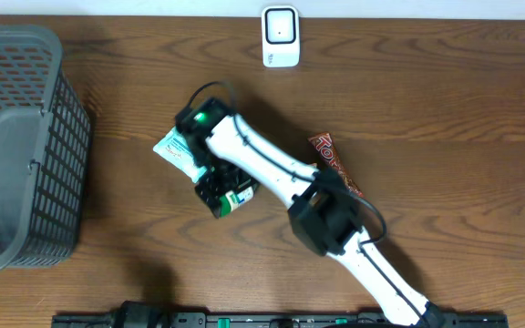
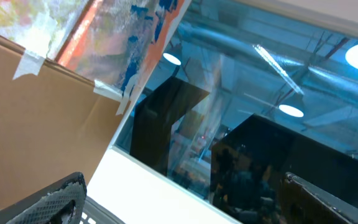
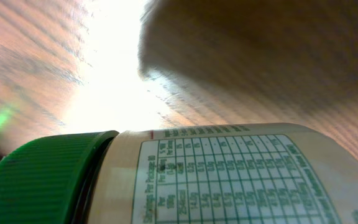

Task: Scan the item barcode
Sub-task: 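Raise the bottle and hold it in front of the white scanner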

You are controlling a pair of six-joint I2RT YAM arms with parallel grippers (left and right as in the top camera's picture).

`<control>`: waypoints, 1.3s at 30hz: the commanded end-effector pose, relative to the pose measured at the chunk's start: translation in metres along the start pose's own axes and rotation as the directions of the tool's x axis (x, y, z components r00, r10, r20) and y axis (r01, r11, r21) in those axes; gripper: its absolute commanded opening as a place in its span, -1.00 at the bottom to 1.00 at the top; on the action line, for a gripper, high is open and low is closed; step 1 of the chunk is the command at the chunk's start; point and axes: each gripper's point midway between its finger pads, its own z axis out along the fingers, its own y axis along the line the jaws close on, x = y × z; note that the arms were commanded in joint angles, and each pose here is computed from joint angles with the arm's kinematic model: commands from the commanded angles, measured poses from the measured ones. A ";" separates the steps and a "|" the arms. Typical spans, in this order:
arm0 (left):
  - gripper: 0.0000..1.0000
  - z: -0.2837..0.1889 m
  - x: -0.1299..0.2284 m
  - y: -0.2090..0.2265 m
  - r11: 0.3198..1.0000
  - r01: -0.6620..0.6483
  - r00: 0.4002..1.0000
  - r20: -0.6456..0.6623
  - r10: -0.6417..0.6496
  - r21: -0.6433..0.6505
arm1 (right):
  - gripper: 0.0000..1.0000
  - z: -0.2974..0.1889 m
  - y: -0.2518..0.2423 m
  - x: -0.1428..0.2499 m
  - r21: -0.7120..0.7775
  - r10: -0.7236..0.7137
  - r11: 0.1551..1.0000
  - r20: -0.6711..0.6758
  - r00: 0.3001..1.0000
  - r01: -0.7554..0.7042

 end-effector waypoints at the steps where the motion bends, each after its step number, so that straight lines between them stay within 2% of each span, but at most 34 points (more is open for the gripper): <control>1: 0.96 0.006 0.009 0.000 1.000 0.005 1.000 -0.006 -0.005 -0.012 | 0.55 -0.019 -0.001 -0.006 -0.202 0.053 0.978 0.005 0.999 -0.051; 5: 0.96 0.011 0.016 -0.002 1.000 0.002 1.000 -0.009 -0.002 -0.013 | 0.53 -0.036 -0.013 -0.013 -0.363 0.092 0.928 0.011 0.996 -0.082; 13: 0.96 0.014 0.021 -0.002 1.000 -0.001 1.000 -0.013 0.000 -0.014 | 0.49 -0.064 -0.041 -0.023 -0.542 0.163 0.832 0.032 0.986 -0.119; 19: 0.95 0.014 0.021 -0.002 1.000 -0.001 1.000 -0.013 0.000 -0.014 | 0.57 -0.072 -0.044 -0.025 -0.591 0.145 0.803 0.060 0.988 -0.082; 26: 0.96 0.016 0.023 -0.002 1.000 -0.002 1.000 -0.015 0.001 -0.015 | 0.51 -0.085 -0.027 -0.025 -0.684 0.119 0.729 0.076 0.990 -0.035; 31: 0.96 0.016 0.022 -0.003 1.000 -0.001 1.000 -0.013 0.001 -0.014 | 0.43 -0.083 -0.027 -0.025 -0.671 0.106 0.741 0.083 0.991 -0.023; 35: 0.95 0.015 0.026 -0.002 1.000 -0.009 1.000 -0.027 0.009 -0.018 | 0.39 -0.068 -0.045 -0.026 -0.565 0.105 0.824 0.090 0.990 -0.036; 39: 0.95 0.017 0.056 0.005 0.997 -0.069 0.990 -0.129 0.063 -0.040 | 0.38 -0.059 -0.063 -0.031 -0.463 0.098 0.886 0.121 0.988 -0.031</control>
